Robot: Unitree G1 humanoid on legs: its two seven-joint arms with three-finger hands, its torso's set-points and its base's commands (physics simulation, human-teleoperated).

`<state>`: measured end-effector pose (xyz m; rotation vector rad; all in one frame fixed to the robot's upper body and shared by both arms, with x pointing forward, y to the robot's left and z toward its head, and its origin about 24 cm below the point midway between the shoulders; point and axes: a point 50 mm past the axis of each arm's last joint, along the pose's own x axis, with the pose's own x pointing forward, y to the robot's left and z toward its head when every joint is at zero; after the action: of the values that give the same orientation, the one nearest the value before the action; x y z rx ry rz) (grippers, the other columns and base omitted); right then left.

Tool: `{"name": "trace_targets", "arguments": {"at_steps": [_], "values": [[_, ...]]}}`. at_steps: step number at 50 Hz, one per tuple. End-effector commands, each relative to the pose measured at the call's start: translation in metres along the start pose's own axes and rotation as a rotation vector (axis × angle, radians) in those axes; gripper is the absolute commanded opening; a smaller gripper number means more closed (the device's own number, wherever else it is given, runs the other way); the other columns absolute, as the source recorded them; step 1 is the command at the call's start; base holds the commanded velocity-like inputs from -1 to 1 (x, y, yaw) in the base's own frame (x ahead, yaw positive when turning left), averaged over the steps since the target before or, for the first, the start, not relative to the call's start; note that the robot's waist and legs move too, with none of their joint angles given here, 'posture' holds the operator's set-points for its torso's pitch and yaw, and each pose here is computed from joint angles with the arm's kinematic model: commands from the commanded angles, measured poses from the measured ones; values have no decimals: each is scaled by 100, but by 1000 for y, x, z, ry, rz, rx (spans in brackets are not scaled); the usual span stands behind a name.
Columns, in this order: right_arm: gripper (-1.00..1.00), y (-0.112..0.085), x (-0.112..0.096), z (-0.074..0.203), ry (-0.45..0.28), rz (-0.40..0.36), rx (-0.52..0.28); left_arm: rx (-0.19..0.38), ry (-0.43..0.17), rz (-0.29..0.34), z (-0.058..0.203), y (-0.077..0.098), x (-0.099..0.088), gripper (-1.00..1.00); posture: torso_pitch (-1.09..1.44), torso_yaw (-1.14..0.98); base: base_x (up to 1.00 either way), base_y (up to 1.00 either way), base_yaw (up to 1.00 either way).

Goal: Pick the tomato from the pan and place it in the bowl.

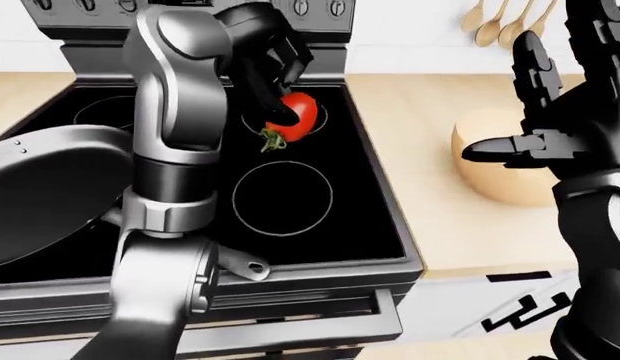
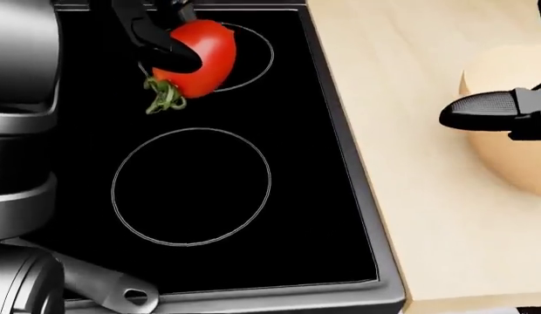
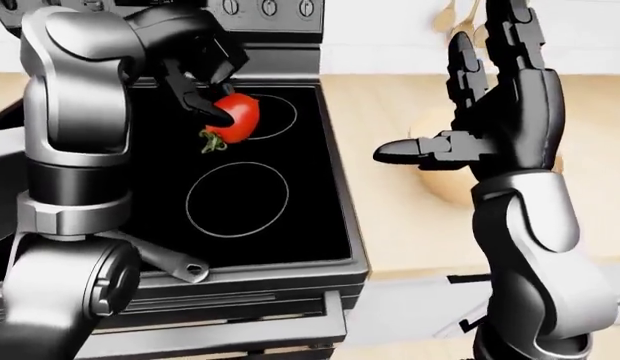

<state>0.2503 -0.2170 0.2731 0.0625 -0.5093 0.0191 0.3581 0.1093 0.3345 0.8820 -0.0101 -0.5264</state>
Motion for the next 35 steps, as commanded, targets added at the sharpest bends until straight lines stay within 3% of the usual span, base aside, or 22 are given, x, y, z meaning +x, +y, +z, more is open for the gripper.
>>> {"name": "trace_targets", "arguments": {"at_steps": [1,35], "values": [[100,-3,0,19,-98,-19,-23,61,-84,65,26,11,-13,-100,0,0,0,-29,0],[100,-9,-1,25,-110,-30,-35,60,-88,70,28,12,-14,-100,0,0,0,-29,0]]}}
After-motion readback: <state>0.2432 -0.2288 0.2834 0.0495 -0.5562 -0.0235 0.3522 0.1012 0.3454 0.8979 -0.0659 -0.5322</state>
